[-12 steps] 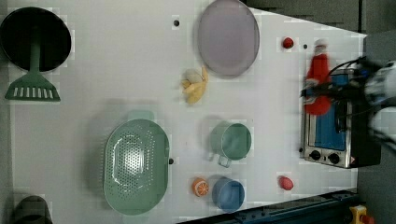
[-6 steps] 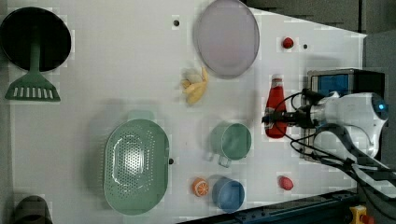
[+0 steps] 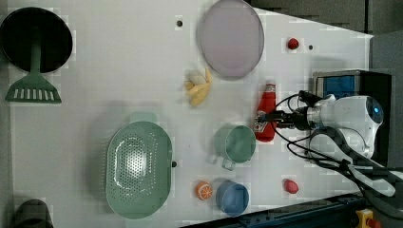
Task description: Pick ketchup from plate and place it on table.
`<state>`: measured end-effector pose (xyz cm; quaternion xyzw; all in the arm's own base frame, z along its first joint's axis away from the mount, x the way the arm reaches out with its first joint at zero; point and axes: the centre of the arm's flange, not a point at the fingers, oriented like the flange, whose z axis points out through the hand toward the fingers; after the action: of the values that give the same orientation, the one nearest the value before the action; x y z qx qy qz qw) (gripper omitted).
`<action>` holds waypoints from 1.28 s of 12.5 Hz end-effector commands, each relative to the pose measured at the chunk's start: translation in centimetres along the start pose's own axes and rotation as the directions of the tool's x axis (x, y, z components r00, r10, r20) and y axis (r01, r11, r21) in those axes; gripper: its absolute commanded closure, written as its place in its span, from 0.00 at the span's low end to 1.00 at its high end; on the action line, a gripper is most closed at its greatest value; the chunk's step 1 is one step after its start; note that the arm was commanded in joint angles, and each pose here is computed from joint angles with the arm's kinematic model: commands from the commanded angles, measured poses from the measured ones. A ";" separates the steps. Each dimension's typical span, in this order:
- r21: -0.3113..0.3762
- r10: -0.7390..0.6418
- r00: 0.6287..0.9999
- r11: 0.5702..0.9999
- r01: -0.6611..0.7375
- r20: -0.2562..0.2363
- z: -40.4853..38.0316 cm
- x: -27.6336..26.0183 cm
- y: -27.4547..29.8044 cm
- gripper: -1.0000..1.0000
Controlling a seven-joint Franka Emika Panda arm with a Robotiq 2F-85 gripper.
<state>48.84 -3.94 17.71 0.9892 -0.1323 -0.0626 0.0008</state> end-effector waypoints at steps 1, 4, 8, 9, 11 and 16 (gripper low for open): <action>0.045 0.068 0.981 0.997 -0.060 -0.181 -8.2 4.0 -1.2 0.00; 0.073 0.178 0.961 0.983 -0.166 -0.210 -14.8 6.1 -2.2 0.00; 0.123 0.422 0.886 0.906 -0.405 -0.190 -25.1 8.0 -4.3 0.00; 0.120 0.455 0.873 0.890 -0.440 -0.175 -27.5 8.1 -4.7 0.00; 0.111 0.472 0.867 0.881 -0.459 -0.159 -32.1 8.0 -5.4 0.00; 0.070 0.476 0.871 0.880 -0.471 -0.123 -40.4 6.4 -4.9 0.00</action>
<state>61.77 -0.48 55.94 0.9439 -0.3301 0.0084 0.0024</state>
